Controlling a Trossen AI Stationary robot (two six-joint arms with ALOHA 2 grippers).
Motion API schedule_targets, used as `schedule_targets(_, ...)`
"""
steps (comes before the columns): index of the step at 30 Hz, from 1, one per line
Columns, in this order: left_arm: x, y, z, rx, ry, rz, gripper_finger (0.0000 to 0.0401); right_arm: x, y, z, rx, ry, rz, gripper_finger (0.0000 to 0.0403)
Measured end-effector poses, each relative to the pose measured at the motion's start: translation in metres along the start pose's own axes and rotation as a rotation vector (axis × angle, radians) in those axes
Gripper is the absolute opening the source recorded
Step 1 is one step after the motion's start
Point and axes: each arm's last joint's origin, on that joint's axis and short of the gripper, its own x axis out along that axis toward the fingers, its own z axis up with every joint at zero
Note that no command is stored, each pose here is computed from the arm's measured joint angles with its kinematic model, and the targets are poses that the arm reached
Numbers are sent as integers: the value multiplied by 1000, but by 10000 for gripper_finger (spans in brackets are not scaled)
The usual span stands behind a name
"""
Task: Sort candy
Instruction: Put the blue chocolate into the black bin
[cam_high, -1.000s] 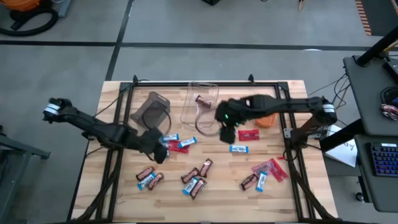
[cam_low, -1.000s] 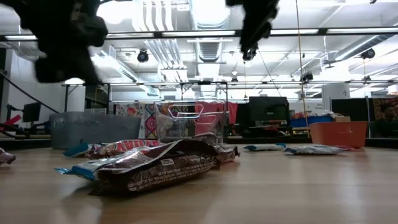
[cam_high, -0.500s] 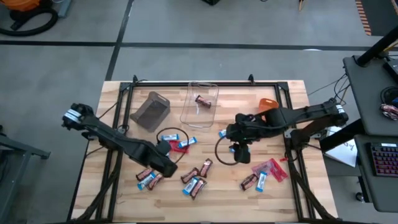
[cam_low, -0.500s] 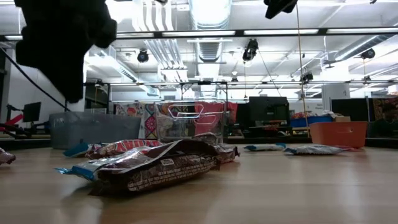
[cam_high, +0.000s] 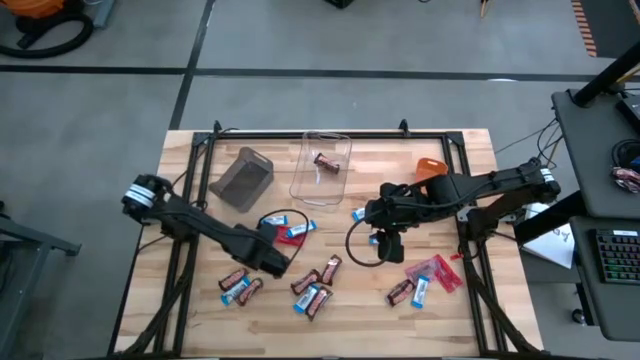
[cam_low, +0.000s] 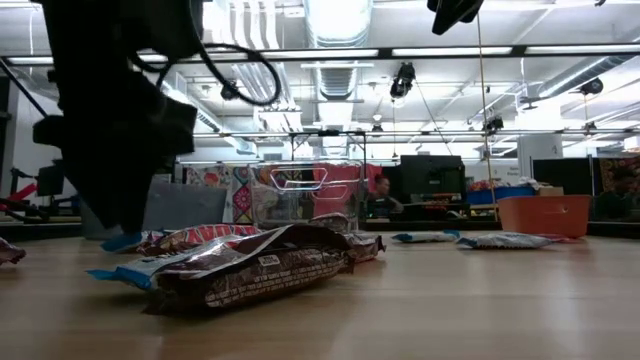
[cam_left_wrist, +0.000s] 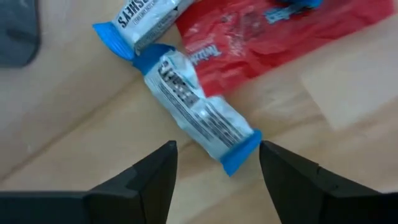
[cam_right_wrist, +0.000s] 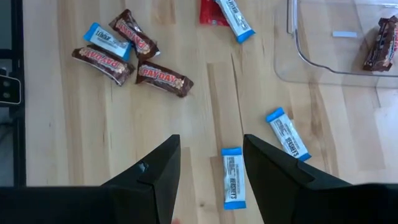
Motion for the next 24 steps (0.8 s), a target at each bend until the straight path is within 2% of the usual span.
schedule_targets(15,17,-7,-3,55,7,55,156,1,0,0,3,0,-9,167)
schedule_targets(20,18,-8,-3,52,6,45,114,1,0,0,3,0,-9,167)
schedule_targets(24,18,-9,-3,51,4,39,63,1,0,0,2,0,-9,167)
